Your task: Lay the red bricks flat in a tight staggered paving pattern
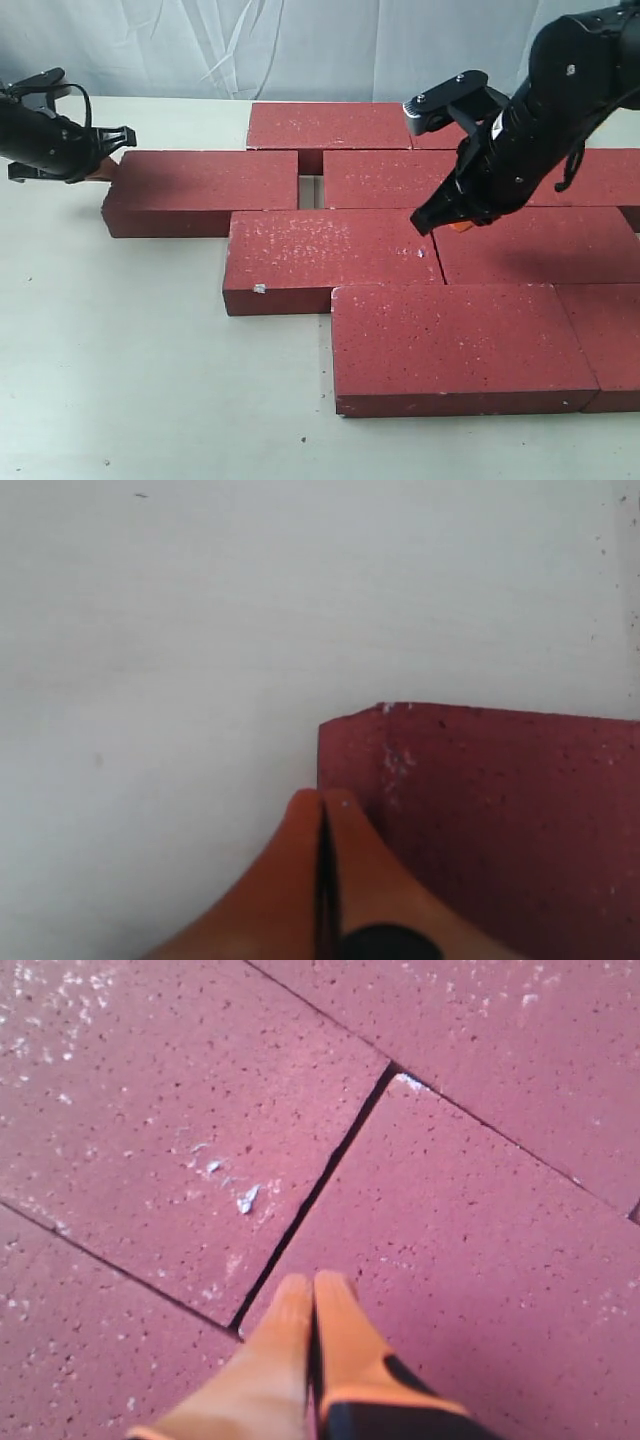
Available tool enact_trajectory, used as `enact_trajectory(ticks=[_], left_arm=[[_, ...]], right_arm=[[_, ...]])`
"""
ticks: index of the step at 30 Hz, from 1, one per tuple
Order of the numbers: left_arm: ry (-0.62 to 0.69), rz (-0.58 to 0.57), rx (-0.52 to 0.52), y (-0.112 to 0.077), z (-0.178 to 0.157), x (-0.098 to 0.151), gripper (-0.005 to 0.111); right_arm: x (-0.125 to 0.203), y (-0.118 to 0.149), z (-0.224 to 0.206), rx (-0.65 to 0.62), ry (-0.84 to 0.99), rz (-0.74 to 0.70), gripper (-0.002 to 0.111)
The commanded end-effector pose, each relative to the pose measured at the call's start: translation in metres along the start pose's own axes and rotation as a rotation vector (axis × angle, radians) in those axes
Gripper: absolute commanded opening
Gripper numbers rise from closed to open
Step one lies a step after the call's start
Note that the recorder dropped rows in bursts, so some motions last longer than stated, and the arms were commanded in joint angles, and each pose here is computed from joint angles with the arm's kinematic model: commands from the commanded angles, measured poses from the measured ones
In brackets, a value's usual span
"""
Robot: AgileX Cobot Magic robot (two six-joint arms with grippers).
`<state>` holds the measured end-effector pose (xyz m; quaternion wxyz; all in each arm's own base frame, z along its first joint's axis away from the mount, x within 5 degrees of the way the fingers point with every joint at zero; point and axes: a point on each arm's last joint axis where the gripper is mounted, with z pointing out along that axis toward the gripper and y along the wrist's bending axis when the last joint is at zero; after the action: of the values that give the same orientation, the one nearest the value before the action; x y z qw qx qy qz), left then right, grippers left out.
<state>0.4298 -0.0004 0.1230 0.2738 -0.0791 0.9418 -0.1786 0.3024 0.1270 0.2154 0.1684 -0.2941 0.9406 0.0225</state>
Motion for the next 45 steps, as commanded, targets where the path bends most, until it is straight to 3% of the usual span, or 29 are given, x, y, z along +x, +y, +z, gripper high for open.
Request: enact_trajectory(ticks=[1, 15, 18, 25, 37, 45], left_arm=[[-0.027, -0.004, 0.011, -0.016, 0.004, 0.000, 0.000], [-0.025, 0.070, 0.050, -0.065, 0.017, 0.014, 0.000], [-0.017, 0.062, 0.056, -0.069, 0.021, 0.017, 0.000], [0.016, 0.065, 0.050, -0.064, 0.030, 0.024, 0.003], [0.021, 0.169, 0.002, -0.056, 0.029, 0.023, 0.061], [0.098, 0.138, -0.001, -0.017, 0.011, 0.014, 0.062]], right_arm=[[0.010, 0.001, -0.013, 0.016, -0.079, 0.009, -0.001], [0.009, 0.001, -0.015, 0.020, -0.100, 0.008, -0.001], [0.009, 0.001, -0.015, 0.020, -0.100, 0.008, -0.001], [0.009, 0.001, -0.015, 0.021, -0.102, 0.008, -0.001], [0.009, 0.001, -0.015, 0.022, -0.105, 0.008, -0.001], [0.009, 0.001, -0.015, 0.022, -0.108, 0.008, -0.001]])
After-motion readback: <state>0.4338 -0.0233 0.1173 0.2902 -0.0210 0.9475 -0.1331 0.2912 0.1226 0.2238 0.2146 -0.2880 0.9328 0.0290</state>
